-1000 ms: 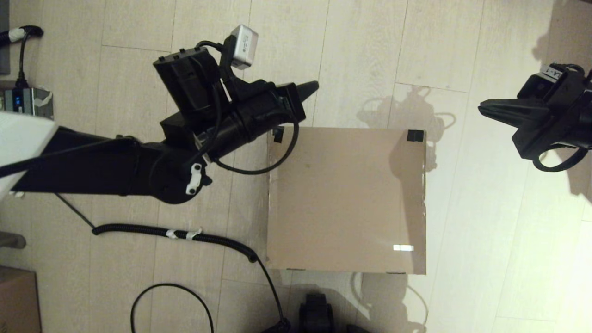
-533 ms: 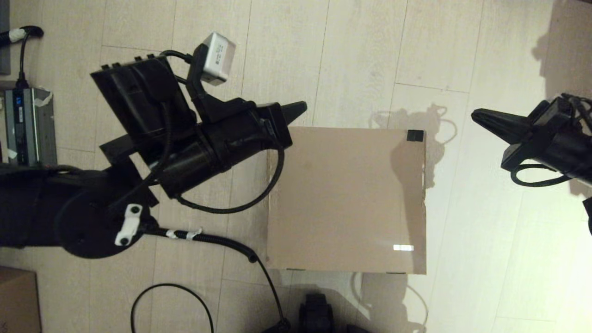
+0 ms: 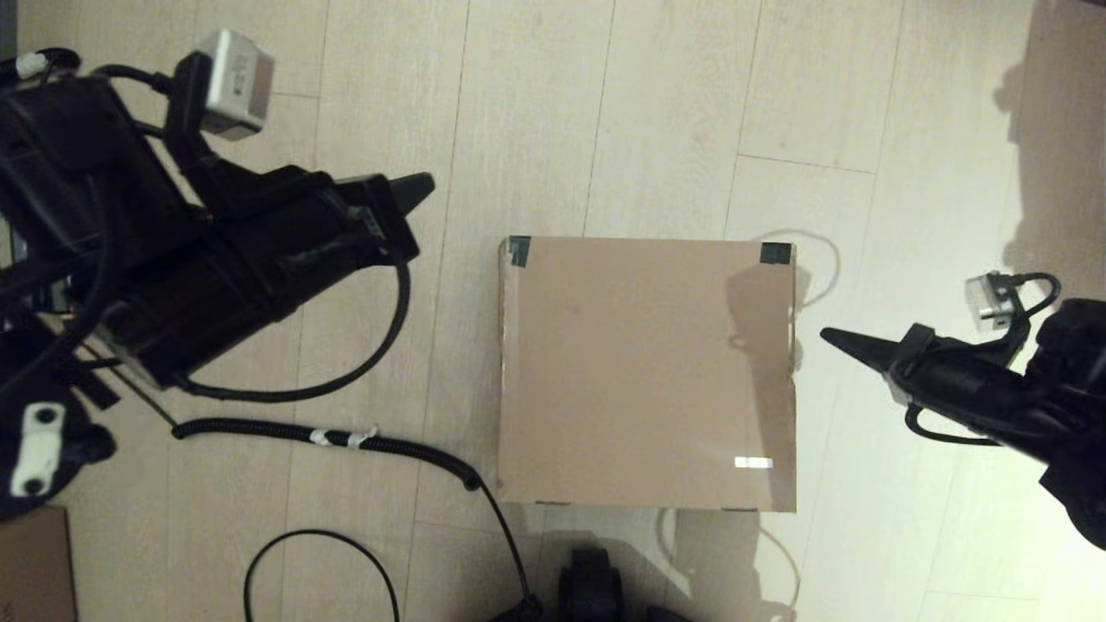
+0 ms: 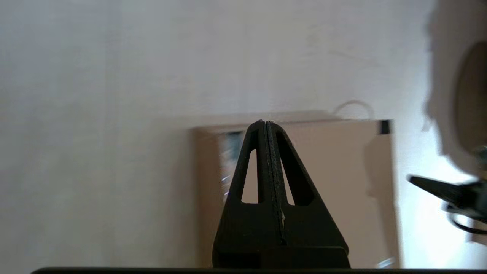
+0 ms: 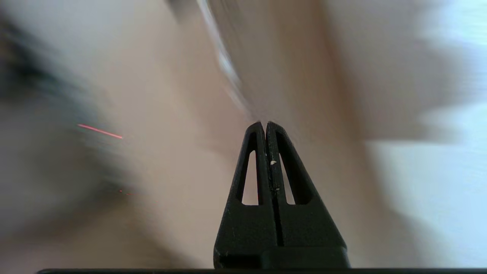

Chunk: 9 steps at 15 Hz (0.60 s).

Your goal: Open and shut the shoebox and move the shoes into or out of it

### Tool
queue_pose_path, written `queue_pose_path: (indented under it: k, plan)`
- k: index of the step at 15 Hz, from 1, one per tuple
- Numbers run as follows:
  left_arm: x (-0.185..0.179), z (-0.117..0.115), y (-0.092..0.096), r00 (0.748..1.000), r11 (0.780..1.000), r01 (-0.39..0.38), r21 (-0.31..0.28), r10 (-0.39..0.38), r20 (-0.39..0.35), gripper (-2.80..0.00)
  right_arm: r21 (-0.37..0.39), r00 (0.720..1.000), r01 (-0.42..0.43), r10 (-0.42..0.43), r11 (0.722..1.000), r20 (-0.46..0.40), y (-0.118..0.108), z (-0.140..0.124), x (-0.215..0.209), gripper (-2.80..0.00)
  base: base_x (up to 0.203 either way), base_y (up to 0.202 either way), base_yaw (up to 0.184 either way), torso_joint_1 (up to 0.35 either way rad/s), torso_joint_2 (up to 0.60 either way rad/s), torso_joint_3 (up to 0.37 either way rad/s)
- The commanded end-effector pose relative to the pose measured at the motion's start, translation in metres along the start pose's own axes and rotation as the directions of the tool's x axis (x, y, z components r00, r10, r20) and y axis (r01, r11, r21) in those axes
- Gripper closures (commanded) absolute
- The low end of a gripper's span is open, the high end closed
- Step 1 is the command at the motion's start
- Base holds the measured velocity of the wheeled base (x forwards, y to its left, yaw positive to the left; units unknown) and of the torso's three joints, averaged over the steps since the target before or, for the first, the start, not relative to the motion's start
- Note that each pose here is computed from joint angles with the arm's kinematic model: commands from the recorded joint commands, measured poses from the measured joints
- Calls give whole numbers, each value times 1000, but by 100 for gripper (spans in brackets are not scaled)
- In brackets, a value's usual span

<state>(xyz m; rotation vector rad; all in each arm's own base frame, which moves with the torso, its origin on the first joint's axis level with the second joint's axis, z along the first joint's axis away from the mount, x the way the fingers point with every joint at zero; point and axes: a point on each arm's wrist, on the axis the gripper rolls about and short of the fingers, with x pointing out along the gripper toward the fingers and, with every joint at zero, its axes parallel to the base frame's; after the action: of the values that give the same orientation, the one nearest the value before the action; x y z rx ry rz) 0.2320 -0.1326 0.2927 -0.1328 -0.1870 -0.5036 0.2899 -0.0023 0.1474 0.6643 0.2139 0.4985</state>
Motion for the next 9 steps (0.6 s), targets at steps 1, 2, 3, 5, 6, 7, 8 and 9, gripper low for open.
queue_pose_path:
  k: [1,2,3,5,6,7,8,9]
  plan:
    - [-54,23,14,996,997,-74,22,73,58,0,-354,983,179,-180,918,29,15,-13,-10,0,0,0,0,0,0,0]
    - [-77,23,22,991,991,-126,41,123,56,0,-476,956,285,-284,832,76,26,-18,-16,0,0,0,0,0,0,0]
    - [-97,19,34,979,977,-203,71,200,48,0,-555,940,331,-318,763,123,39,-19,-27,0,0,0,0,0,0,0]
    - [-146,4,55,920,911,-390,131,390,32,0,-640,931,361,-305,679,203,65,-17,-58,0,0,0,0,0,0,0]
    - [-173,-8,56,888,877,-457,151,459,21,0,-658,926,376,-282,652,251,78,-16,-78,0,0,0,0,0,0,0]
    - [-195,-23,53,864,853,-496,164,503,-4,0,-665,919,394,-259,634,297,90,-16,-98,0,0,0,0,0,0,0]
    - [-216,-39,48,851,842,-512,172,524,-32,0,-666,908,415,-237,620,344,102,-19,-123,0,0,0,0,0,0,0]
    - [-232,-56,42,847,843,-509,176,527,-72,0,-664,898,432,-222,610,380,111,-25,-148,0,0,0,0,0,0,0]
